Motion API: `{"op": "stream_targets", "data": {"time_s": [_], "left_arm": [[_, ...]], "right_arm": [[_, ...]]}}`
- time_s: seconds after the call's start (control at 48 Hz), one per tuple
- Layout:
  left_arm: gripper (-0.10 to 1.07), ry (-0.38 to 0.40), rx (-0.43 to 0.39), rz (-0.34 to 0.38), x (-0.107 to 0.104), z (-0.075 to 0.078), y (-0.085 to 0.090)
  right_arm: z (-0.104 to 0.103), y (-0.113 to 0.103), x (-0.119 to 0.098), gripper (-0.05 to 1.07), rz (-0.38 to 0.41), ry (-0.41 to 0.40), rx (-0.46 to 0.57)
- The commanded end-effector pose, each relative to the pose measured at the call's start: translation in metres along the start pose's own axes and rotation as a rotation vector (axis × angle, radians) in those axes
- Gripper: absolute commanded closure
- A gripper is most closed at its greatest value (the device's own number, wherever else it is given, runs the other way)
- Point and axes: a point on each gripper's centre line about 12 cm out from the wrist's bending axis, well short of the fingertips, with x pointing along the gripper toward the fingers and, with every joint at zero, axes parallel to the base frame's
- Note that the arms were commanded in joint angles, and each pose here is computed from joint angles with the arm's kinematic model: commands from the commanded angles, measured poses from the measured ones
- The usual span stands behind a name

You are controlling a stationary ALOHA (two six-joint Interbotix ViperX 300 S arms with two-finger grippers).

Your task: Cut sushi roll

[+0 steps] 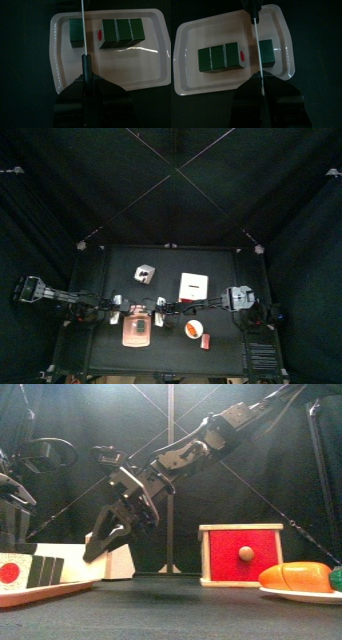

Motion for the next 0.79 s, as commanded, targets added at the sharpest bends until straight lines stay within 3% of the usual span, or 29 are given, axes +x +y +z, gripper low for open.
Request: {"op": "stream_targets", "data": {"time_s": [0.0,0.333,0.771], "left_arm": [[0.60,-0.059,0.004,0.005,-0.004,0.018,0.001],[0.60,-0.156,0.017,-0.005,-0.022,0.033,-0.003],[0.60,-0.178,0.015,-0.028,-0.030,0.040,-0.008]], "right_arm": [[0.036,-0.005,-0.023,0.78,-0.003,-0.093,0.004],[0.052,0.001,-0.040,0.78,0.006,-0.137,-0.019],[0.056,0.004,-0.045,0.78,0.011,-0.149,-0.026]]}}
